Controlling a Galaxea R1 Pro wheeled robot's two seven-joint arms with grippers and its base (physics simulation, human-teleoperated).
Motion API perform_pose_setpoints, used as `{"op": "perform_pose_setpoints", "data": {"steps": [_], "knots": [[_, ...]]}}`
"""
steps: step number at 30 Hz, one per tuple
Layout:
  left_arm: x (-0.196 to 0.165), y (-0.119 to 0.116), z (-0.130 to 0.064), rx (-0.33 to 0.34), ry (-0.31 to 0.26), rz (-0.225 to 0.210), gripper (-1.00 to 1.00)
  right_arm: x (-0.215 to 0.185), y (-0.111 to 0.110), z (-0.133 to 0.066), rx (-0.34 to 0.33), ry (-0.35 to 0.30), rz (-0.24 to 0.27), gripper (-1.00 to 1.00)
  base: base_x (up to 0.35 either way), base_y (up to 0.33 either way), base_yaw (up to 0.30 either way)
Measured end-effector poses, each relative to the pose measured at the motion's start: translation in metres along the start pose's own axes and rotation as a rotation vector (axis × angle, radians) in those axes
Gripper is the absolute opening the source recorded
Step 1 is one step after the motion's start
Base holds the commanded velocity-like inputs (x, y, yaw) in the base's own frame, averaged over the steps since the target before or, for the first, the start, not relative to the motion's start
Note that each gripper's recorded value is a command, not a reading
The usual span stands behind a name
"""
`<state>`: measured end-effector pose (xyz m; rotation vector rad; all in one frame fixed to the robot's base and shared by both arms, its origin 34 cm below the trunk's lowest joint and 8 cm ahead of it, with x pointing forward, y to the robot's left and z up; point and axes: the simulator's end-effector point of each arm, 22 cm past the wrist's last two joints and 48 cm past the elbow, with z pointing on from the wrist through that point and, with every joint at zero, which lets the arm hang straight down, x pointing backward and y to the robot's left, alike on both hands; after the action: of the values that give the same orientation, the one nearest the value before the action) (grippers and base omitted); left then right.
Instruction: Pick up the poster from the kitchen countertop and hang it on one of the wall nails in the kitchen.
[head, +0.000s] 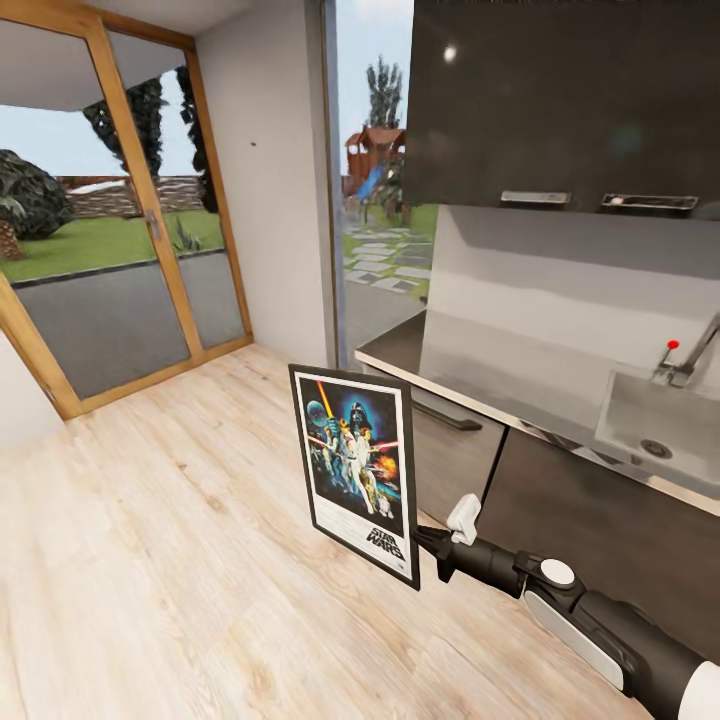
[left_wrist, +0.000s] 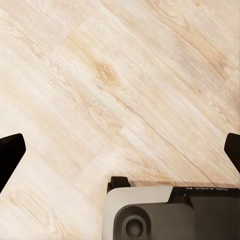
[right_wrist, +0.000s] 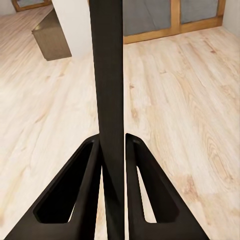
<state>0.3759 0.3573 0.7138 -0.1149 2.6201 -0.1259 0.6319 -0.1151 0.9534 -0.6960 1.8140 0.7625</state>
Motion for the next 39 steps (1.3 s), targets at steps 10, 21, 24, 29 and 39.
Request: {"op": "perform_pose_setpoints", "data": {"steps": [10,21,24,29,39], "knots": [[0.0,-0.001,-0.008,0.0,0.0,0.0,1.0,-0.005,0.004,-0.004,0.001,0.001,0.001,-1.0,0.0,0.0,0.0],[0.0,-0.001,-0.015,0.0,0.0,0.0,1.0,-0.009,0.008,-0.008,0.001,0.001,0.001,-1.0,0.0,0.0,0.0],[0.0,-0.001,-0.015,0.0,0.0,0.0,1.0,-0.009,0.008,-0.008,0.002,0.002,0.001,-1.0,0.0,0.0,0.0],[0.0,-0.001,-0.015,0.0,0.001,0.0,1.0,-0.009,0.008,-0.008,0.002,0.002,0.002,-1.0,0.0,0.0,0.0],[0.0,-0.001,-0.015,0.0,0.001,0.0,1.0,-0.009,0.008,-0.008,0.002,0.002,0.002,-1.0,0.0,0.0,0.0]]}}
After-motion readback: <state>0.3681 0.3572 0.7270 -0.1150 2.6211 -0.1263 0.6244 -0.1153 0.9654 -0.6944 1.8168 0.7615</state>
